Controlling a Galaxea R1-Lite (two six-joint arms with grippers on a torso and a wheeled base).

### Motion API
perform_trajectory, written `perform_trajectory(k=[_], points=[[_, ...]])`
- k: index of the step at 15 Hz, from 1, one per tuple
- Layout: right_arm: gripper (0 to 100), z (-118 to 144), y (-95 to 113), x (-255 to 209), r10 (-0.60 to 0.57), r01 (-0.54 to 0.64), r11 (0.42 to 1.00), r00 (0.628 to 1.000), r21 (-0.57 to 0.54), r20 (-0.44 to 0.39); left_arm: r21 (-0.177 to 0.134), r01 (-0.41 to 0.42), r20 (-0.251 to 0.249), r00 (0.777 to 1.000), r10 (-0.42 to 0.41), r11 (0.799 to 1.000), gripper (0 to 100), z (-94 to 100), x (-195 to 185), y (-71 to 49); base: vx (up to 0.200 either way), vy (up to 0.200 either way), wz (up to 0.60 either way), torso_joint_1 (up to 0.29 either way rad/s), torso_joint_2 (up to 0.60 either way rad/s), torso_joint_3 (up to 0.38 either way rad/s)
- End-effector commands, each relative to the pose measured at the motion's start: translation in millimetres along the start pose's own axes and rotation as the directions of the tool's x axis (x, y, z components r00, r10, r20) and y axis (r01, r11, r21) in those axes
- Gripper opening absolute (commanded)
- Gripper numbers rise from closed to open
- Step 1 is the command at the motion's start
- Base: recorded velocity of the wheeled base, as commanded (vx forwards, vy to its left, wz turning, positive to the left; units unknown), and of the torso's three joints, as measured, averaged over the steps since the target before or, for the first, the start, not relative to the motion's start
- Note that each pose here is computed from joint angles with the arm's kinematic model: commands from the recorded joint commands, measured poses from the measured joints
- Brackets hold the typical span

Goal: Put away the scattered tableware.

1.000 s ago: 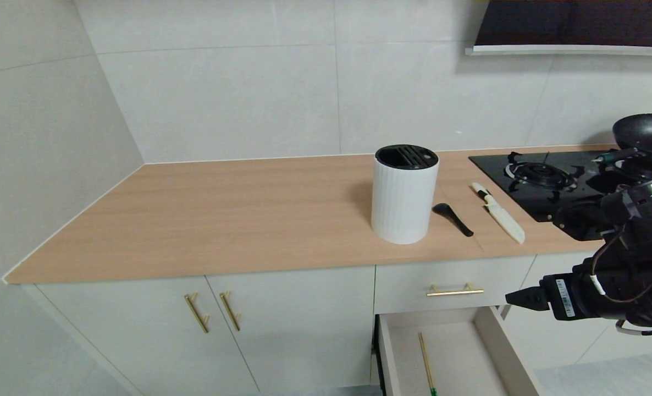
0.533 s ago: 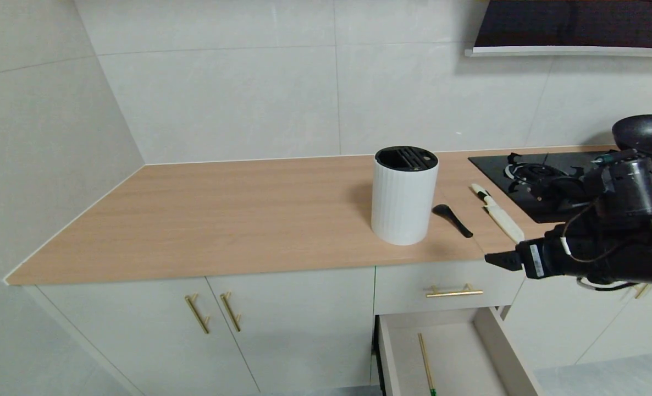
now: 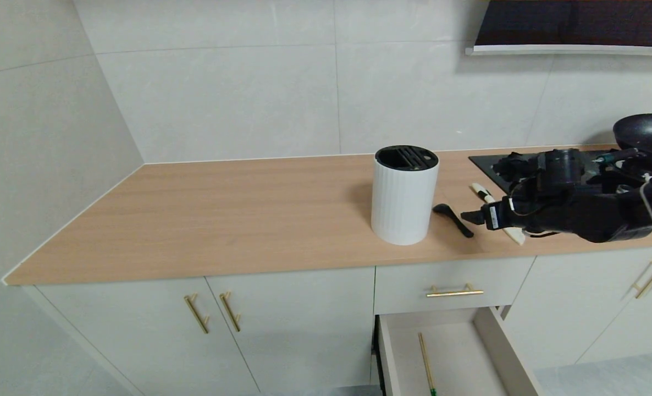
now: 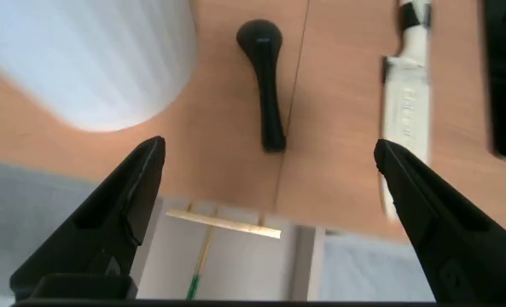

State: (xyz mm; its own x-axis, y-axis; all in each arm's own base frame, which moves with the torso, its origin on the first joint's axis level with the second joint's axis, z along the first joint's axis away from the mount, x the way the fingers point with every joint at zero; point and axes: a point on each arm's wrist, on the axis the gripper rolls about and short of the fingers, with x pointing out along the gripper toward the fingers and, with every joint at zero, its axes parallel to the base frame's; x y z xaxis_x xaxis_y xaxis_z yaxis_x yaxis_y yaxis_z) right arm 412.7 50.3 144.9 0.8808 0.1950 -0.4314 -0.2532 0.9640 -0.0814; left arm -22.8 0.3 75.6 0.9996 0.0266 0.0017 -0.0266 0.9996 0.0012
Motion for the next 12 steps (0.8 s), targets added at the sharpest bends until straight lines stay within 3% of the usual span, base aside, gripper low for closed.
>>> perform_trajectory(k=[1, 5, 9, 12], points=[[100, -33, -1, 38, 0.015, -0.015, 1.000, 0.999, 0.006, -0.047, -0.001, -0.001, 0.000, 1.000, 0.001, 1.000, 100, 0.0, 0, 0.0, 0.000, 0.000, 0.00, 0.000, 0.00, 0.000], [100, -50, 0, 63, 0.014, -0.013, 1.000, 1.000, 0.009, -0.024, 0.000, -0.001, 0.000, 1.000, 0.001, 1.000, 100, 0.0, 0, 0.0, 0.000, 0.000, 0.00, 0.000, 0.00, 0.000], [100, -51, -1, 74, 0.003, -0.003, 1.000, 0.999, 0.022, 0.035, 0.000, -0.001, 0.000, 1.000, 0.001, 1.000, 100, 0.0, 0, 0.0, 0.000, 0.000, 0.00, 0.000, 0.00, 0.000], [100, -55, -1, 82, -0.001, 0.000, 1.000, 0.999, 0.027, 0.034, 0.000, -0.001, 0.000, 1.000, 0.001, 1.000, 100, 0.0, 0, 0.0, 0.000, 0.000, 0.00, 0.000, 0.00, 0.000]])
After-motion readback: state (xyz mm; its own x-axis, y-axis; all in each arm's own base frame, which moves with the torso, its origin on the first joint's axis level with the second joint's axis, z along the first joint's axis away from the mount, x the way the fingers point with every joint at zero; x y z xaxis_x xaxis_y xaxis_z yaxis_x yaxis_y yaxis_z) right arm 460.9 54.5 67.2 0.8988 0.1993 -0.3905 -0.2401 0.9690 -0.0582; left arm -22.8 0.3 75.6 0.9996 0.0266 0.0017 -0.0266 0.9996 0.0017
